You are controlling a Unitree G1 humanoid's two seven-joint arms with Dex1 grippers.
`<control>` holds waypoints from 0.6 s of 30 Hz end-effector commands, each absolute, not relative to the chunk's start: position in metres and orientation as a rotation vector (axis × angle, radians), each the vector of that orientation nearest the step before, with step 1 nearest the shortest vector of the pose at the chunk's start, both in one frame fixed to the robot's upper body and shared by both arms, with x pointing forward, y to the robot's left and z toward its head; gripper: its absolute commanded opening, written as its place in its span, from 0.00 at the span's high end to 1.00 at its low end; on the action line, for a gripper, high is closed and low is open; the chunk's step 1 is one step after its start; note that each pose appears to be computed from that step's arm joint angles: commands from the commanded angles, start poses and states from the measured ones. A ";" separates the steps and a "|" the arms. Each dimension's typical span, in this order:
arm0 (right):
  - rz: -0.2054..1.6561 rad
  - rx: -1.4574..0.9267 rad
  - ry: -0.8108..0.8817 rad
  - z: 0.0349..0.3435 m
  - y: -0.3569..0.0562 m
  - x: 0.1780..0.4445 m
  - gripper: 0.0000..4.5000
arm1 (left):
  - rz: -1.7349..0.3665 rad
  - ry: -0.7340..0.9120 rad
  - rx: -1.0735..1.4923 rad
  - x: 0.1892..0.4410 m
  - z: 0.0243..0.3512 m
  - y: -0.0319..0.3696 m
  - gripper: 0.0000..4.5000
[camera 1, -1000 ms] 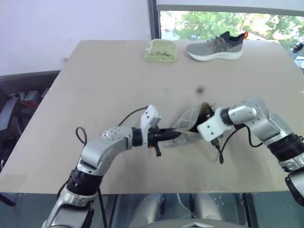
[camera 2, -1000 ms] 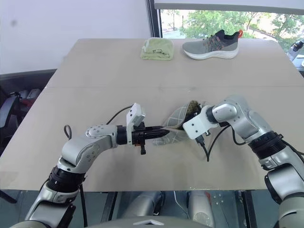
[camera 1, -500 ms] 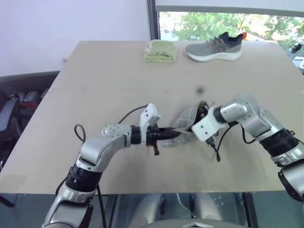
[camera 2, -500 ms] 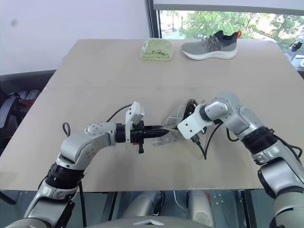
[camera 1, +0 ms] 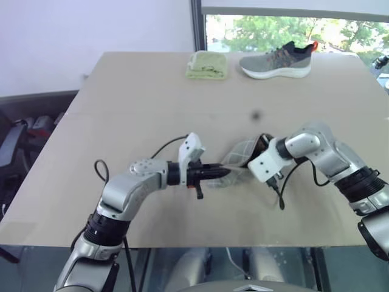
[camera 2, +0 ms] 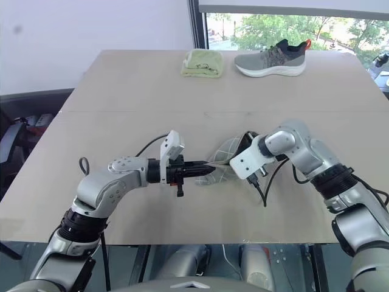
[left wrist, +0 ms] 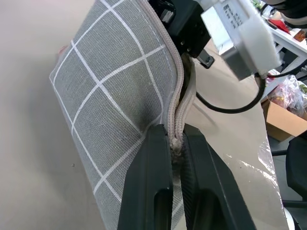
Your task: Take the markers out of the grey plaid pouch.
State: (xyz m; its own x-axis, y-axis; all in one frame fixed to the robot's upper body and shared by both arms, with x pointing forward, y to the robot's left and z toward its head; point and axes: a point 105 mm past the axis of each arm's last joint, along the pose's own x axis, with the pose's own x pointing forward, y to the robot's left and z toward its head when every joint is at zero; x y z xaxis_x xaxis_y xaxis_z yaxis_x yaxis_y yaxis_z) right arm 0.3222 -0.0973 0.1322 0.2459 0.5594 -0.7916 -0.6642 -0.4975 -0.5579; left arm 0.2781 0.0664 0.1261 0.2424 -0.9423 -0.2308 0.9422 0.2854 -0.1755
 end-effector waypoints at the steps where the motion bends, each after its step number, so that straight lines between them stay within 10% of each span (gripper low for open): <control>1: 1.392 -1.344 0.058 0.174 -0.109 0.322 0.96 | -1.284 0.290 0.023 0.277 0.132 0.070 1.00; 18: 1.533 -0.986 0.169 0.191 -0.128 0.259 0.96 | -1.289 0.291 0.045 0.281 0.134 0.072 1.00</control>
